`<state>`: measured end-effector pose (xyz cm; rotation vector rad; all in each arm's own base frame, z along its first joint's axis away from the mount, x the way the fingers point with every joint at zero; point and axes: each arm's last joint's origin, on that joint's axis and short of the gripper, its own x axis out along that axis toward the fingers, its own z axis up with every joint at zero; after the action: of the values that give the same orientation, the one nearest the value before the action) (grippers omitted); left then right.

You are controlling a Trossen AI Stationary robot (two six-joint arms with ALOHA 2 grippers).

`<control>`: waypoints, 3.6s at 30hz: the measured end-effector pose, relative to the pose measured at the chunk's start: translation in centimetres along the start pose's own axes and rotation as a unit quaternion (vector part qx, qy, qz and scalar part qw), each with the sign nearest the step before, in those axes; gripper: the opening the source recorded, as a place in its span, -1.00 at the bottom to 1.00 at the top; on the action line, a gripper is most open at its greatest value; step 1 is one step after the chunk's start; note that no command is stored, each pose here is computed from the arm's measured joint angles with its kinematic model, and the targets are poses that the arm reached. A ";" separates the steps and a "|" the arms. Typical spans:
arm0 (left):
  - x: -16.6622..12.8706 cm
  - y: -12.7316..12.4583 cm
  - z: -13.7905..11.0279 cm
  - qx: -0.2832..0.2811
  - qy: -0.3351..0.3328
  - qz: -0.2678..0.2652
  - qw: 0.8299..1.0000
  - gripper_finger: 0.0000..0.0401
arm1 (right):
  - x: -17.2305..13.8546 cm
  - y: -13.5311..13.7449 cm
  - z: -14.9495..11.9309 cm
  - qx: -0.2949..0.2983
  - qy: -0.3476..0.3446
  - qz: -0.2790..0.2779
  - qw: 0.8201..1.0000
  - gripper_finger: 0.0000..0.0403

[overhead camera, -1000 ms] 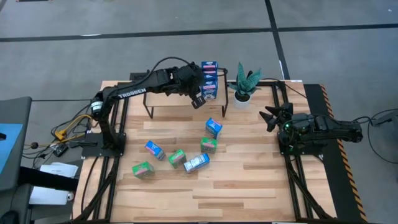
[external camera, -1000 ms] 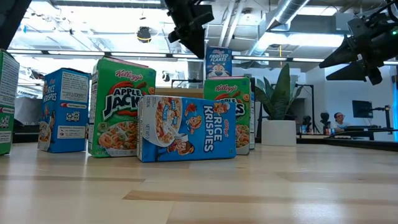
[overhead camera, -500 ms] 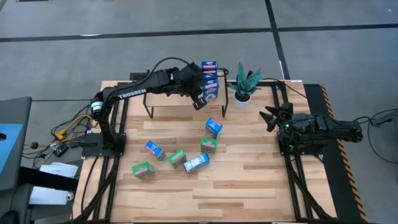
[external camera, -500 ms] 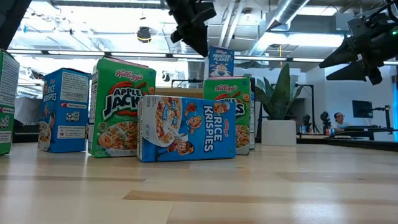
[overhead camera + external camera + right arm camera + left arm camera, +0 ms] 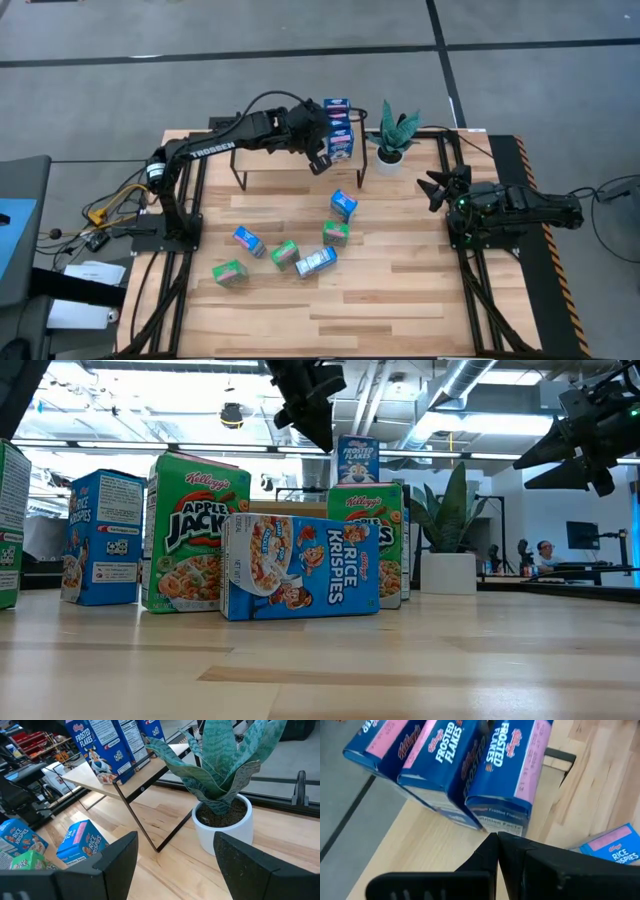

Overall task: Stack cereal on shelf
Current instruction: Put the top light blue cereal box on the shelf

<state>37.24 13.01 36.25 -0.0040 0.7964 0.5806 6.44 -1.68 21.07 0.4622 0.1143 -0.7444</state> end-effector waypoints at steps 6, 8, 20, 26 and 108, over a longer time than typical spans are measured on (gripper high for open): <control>-1.0 -0.2 0.4 -0.004 0.000 -0.024 1.000 -1.00 | 0.0 0.0 0.0 0.000 0.000 0.000 1.000 0.42; -2.6 -0.7 0.7 0.002 0.007 -0.076 0.997 -1.00 | 0.0 0.0 0.0 0.000 0.000 0.000 1.000 0.42; -8.8 -8.6 0.4 0.178 -0.040 -0.254 0.950 -0.61 | 0.1 0.1 0.0 -0.002 0.000 -0.003 1.000 0.42; -5.3 -10.0 1.2 0.233 -0.071 -0.212 0.947 -0.07 | 0.1 0.1 0.0 -0.003 0.001 -0.004 1.000 0.42; 6.2 -10.3 -1.5 0.233 0.138 -0.209 0.940 -0.12 | 0.1 0.0 0.0 -0.004 -0.001 -0.008 1.000 0.42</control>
<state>44.74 7.04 28.85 0.1808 1.1547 -0.0239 6.53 -1.71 21.03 0.4542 0.1187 -0.7597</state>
